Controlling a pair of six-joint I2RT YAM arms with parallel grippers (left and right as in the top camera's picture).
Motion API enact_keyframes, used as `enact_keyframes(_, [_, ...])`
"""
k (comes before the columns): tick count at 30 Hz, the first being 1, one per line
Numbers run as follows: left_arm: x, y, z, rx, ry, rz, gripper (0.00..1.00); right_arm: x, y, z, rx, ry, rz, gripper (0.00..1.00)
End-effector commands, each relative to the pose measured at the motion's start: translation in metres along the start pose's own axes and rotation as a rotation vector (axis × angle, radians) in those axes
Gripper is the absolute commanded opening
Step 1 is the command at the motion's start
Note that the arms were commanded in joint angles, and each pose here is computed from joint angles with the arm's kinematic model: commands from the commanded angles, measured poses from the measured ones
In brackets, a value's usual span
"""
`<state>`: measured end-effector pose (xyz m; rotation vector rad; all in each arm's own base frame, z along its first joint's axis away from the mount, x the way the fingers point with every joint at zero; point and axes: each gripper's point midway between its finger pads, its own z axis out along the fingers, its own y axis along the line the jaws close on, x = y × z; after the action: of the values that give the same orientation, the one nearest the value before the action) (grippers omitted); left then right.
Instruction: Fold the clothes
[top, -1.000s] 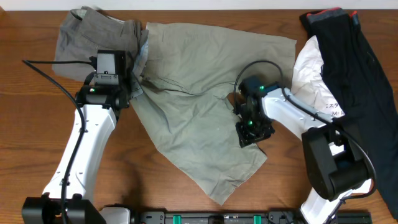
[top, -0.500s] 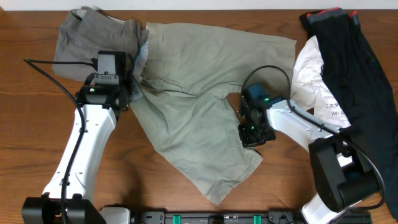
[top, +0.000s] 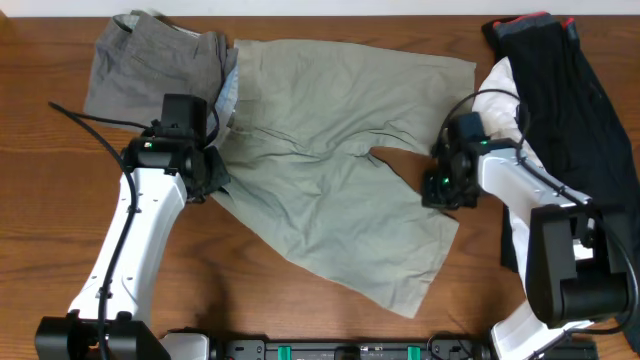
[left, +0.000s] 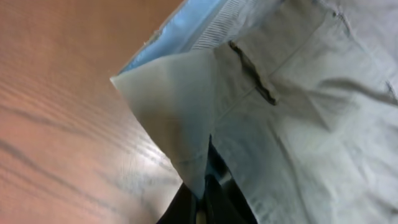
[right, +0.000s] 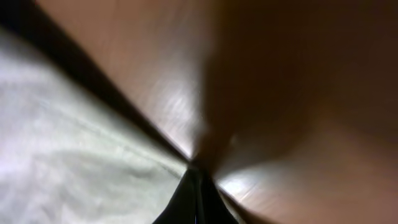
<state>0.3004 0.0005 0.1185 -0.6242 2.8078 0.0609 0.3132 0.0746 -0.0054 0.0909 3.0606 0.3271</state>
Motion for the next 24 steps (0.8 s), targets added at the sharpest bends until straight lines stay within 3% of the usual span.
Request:
enact_keyframes(1, [0.012,-0.009,-0.003,0.058,0.060,-0.013,0.06,-0.022,-0.032,0.005,0.112,-0.050,0.005,0.01])
enact_keyframes(9, [0.038,-0.006,-0.001,0.054,0.168,-0.044,0.06,-0.075,-0.027,-0.015,0.093,-0.184,-0.019,0.01])
enact_keyframes(16, [0.034,-0.006,0.003,0.050,0.145,-0.043,0.06,-0.076,0.008,-0.054,-0.040,-0.102,-0.073,0.02])
enact_keyframes(21, [0.023,-0.012,0.004,0.076,0.099,-0.046,0.06,-0.053,0.034,-0.097,-0.071,-0.031,-0.166,0.26])
enact_keyframes(24, [0.018,-0.013,0.004,0.077,0.080,-0.048,0.06,-0.028,0.049,-0.114,-0.063,0.005,-0.191,0.32])
